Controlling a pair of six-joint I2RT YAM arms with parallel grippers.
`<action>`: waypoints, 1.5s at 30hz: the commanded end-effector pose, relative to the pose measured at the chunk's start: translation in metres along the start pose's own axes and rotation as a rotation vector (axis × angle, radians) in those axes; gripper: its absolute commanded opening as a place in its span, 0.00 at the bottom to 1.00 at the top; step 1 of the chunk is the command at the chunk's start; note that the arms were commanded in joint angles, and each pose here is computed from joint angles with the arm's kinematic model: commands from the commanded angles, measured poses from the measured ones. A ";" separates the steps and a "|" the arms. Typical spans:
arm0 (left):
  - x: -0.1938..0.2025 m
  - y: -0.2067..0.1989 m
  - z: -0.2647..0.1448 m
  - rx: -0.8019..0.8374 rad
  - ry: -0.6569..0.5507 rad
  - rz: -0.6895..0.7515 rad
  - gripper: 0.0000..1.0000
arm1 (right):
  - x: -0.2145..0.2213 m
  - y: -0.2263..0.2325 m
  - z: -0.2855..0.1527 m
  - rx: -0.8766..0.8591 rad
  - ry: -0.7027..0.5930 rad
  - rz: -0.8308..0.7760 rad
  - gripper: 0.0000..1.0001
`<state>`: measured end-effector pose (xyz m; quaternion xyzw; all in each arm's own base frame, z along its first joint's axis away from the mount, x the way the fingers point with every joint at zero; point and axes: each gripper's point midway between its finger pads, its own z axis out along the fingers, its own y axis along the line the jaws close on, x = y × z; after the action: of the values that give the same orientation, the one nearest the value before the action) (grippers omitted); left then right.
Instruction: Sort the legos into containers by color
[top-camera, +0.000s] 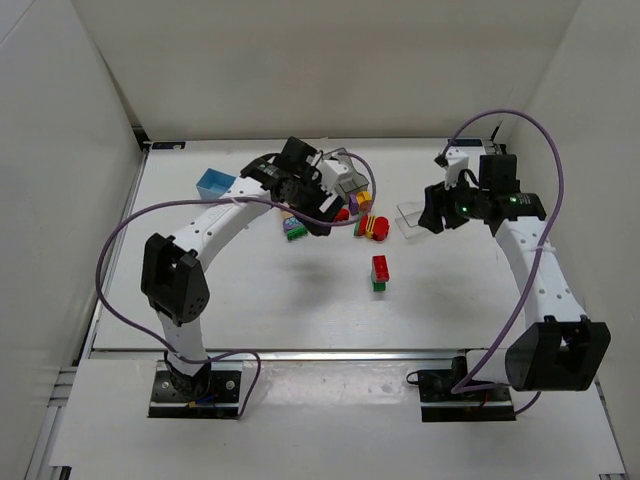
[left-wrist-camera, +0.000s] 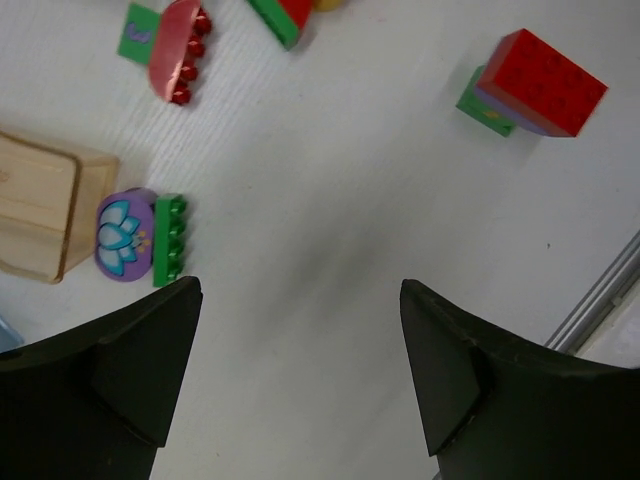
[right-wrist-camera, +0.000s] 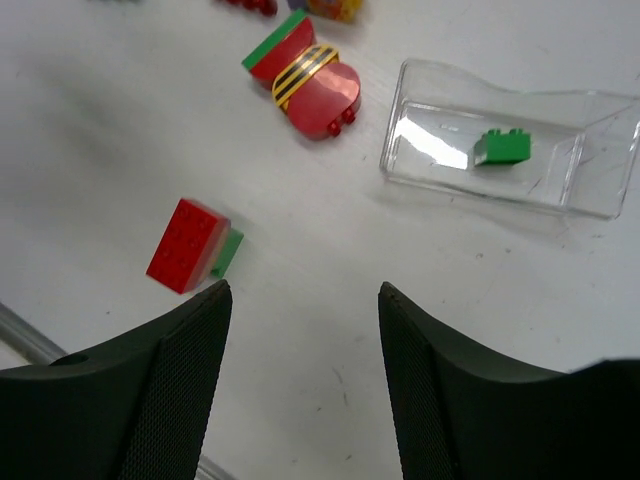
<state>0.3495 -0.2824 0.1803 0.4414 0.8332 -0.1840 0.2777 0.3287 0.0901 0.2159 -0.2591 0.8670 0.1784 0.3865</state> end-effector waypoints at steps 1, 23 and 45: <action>-0.025 -0.052 -0.007 0.107 -0.064 0.138 0.93 | 0.014 0.016 -0.022 -0.011 0.009 -0.030 0.65; 0.024 0.090 -0.077 -0.749 -0.029 -0.533 0.99 | 0.055 0.114 0.016 0.003 0.261 0.283 0.61; 0.072 0.154 -0.130 -0.878 -0.041 -0.704 0.99 | 0.073 0.102 0.083 0.192 0.402 0.249 0.58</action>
<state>0.4105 -0.0869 0.1969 -0.0065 0.9363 0.1010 0.3364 0.2559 0.1886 0.1108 -0.1470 0.9687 0.0995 0.1734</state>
